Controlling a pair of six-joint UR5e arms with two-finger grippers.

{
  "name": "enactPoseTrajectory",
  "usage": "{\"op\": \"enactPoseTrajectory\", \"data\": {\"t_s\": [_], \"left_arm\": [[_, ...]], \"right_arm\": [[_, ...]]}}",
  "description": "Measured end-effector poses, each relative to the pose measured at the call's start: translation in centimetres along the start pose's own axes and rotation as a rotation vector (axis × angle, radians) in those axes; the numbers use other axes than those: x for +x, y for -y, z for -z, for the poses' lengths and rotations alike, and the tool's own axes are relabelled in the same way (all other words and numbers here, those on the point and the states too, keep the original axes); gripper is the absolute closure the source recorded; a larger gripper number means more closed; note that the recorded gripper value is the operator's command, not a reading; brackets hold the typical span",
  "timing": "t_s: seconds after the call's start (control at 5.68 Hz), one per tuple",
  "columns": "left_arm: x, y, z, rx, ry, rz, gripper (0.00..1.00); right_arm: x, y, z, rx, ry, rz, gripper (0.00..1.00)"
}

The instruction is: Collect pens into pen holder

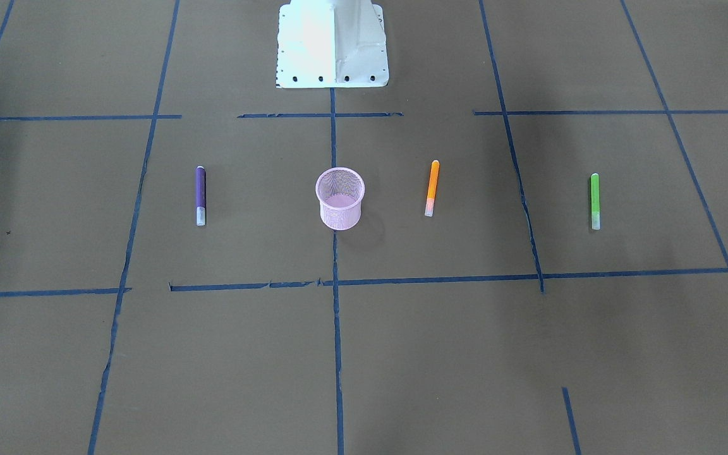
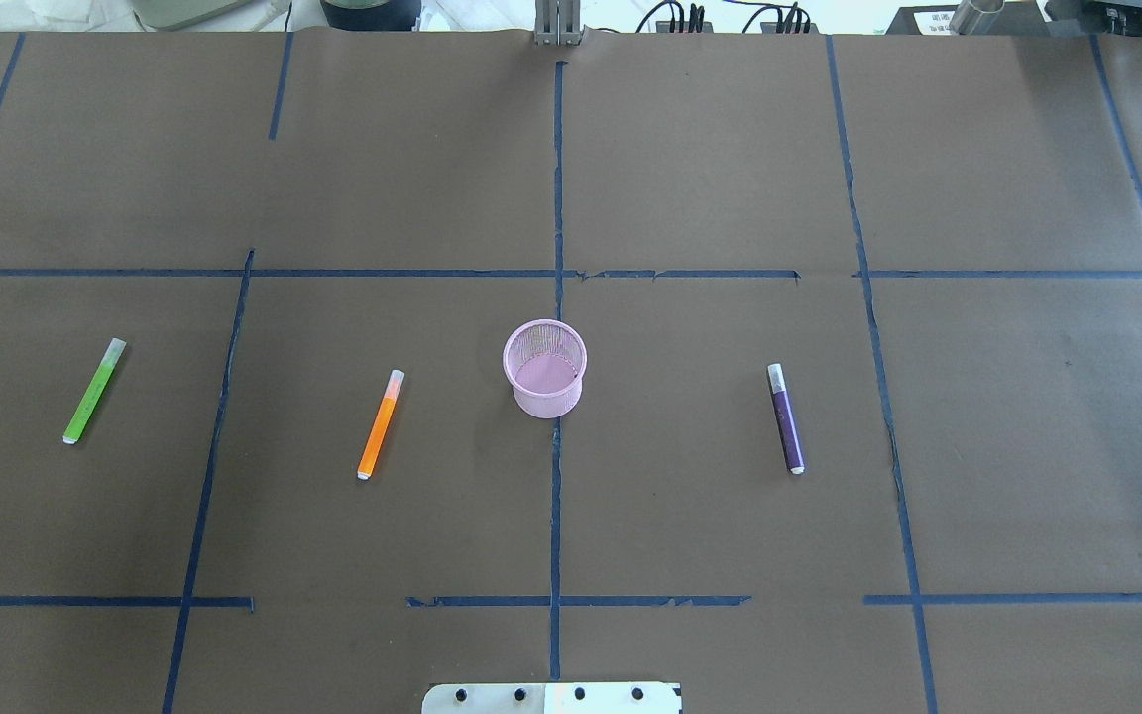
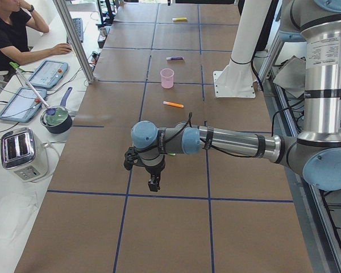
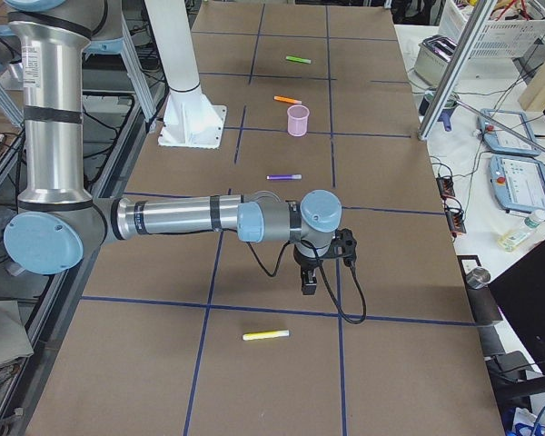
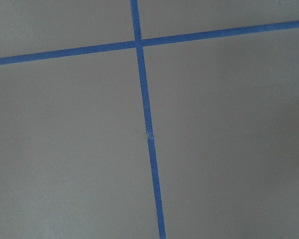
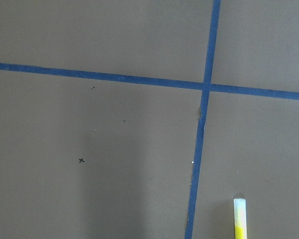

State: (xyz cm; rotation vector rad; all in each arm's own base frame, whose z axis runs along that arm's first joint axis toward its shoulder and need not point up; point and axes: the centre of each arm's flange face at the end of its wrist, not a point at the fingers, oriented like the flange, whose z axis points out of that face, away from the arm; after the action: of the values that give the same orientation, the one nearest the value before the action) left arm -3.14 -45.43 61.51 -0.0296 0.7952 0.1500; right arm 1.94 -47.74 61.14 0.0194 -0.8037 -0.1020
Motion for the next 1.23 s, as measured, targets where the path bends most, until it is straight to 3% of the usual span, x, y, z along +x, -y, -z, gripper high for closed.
{"op": "enactPoseTrajectory", "data": {"t_s": [0.53,0.7,1.23], "left_arm": [[1.4,0.6,0.5,0.034,-0.004,-0.052,0.00],[3.9,1.7,-1.2,0.041,-0.005,-0.114,0.00],[17.7,6.3,-10.5,-0.067,-0.038,-0.202,0.00]], "right_arm": [[-0.4,0.3,-1.0,0.048,0.002,0.071,0.00],[-0.7,0.4,-1.2,0.056,0.002,0.086,0.00],[-1.0,0.4,-1.1,0.060,0.008,0.097,0.00]]}}
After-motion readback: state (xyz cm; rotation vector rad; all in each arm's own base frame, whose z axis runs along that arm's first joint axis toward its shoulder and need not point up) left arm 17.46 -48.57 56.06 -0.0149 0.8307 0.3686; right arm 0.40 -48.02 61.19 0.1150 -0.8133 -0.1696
